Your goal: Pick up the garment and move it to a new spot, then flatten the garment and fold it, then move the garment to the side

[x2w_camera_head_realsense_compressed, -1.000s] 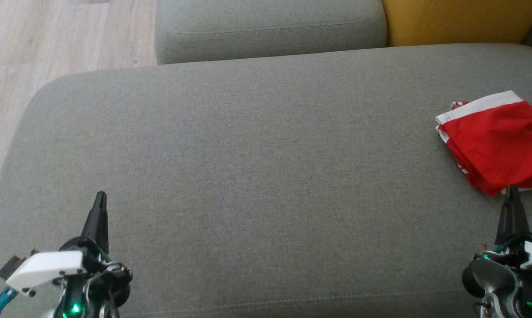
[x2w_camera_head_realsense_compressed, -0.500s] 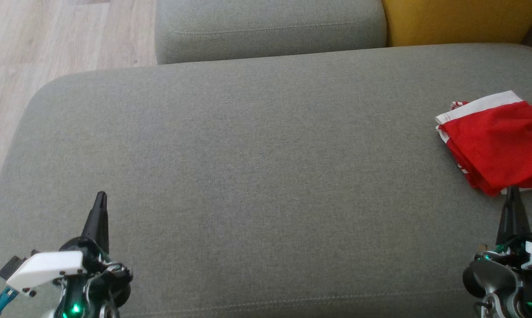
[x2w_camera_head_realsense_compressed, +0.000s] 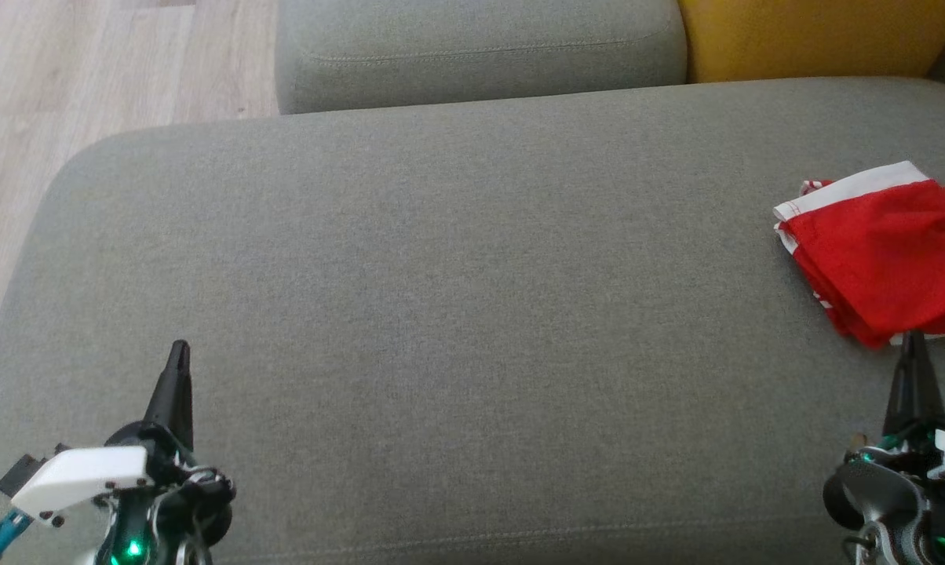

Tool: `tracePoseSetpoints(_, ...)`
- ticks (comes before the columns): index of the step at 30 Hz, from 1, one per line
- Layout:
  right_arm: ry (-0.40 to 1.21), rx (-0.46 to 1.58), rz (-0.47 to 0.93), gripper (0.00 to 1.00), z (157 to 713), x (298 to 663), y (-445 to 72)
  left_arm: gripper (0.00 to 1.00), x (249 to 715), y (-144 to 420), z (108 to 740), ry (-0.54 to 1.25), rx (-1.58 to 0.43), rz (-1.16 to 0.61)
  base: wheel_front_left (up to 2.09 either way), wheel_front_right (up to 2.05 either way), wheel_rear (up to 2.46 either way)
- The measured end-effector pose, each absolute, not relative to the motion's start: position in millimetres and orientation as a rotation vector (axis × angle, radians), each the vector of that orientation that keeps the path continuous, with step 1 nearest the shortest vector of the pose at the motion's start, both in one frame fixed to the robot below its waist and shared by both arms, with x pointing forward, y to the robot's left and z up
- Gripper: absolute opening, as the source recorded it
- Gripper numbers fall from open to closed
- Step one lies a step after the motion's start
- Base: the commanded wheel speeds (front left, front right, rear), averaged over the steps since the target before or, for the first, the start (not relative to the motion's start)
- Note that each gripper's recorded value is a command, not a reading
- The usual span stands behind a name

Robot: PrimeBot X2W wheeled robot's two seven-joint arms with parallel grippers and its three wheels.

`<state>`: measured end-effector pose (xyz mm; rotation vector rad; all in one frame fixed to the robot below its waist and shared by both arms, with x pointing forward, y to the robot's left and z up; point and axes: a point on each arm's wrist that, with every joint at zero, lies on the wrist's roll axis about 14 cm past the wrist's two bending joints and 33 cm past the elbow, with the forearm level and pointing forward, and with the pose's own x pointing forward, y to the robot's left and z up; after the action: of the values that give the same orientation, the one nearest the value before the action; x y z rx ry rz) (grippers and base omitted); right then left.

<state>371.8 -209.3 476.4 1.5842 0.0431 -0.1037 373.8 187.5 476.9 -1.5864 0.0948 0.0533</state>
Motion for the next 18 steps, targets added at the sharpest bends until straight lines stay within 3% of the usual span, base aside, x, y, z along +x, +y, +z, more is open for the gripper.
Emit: tracePoseSetpoints(18,0.044,1.588,-0.102,0.00,476.4,371.7,-209.3,0.00,373.6,188.3,476.2,0.096,-1.583,0.055,0.00,0.00,0.00)
